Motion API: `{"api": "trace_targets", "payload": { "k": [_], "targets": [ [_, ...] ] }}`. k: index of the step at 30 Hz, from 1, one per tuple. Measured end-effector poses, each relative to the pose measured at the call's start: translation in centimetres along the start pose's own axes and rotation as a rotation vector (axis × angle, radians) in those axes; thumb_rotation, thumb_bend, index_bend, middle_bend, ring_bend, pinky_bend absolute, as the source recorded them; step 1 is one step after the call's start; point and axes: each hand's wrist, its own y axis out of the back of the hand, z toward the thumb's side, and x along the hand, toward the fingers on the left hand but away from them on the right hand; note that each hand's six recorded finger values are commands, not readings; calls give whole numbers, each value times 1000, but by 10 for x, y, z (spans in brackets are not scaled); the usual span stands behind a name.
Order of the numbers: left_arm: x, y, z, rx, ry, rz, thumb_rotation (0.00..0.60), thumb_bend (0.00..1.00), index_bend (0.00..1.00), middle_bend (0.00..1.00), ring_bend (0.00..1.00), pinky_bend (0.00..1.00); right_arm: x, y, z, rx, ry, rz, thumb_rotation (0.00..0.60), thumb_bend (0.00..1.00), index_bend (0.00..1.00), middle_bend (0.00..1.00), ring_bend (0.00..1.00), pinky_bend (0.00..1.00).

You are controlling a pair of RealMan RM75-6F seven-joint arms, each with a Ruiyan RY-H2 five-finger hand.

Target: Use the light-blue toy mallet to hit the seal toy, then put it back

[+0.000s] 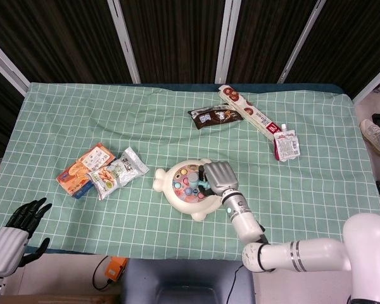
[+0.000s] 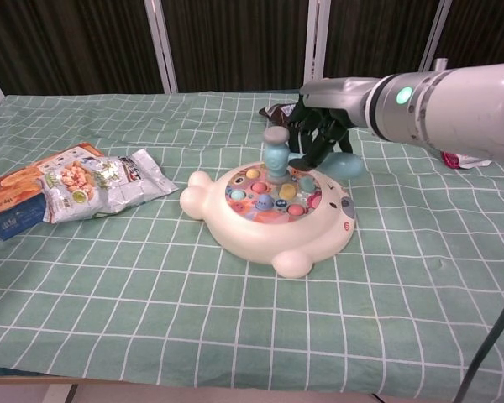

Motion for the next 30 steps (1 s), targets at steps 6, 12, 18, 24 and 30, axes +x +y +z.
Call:
{"api": "trace_targets", "payload": {
  "k": [6, 12, 18, 24, 30],
  "targets": [
    [0, -1, 1, 3, 0, -2, 600, 396, 0, 0, 0, 107, -2, -1, -8, 25, -21, 2, 600, 723, 987, 708, 735, 768],
    [0, 0, 0, 1, 2, 0, 600, 397, 0, 0, 0, 106, -6, -7, -7, 37, -26, 13, 600, 723, 987, 708, 735, 768],
    [0, 1, 0, 0, 1, 3, 600, 397, 0, 0, 0, 107, -8, -12, -6, 43, -27, 24, 600, 723, 987, 708, 735, 768],
    [0, 0, -1, -1, 3, 1, 600, 396, 0, 0, 0, 107, -9, -14, -11, 64, -47, 33, 600, 723, 987, 708, 735, 768],
    [0, 1, -1, -1, 2, 3, 600, 396, 0, 0, 0, 106, -7, -5, -12, 29, -42, 7, 600, 723, 987, 708, 735, 768]
  ]
}}
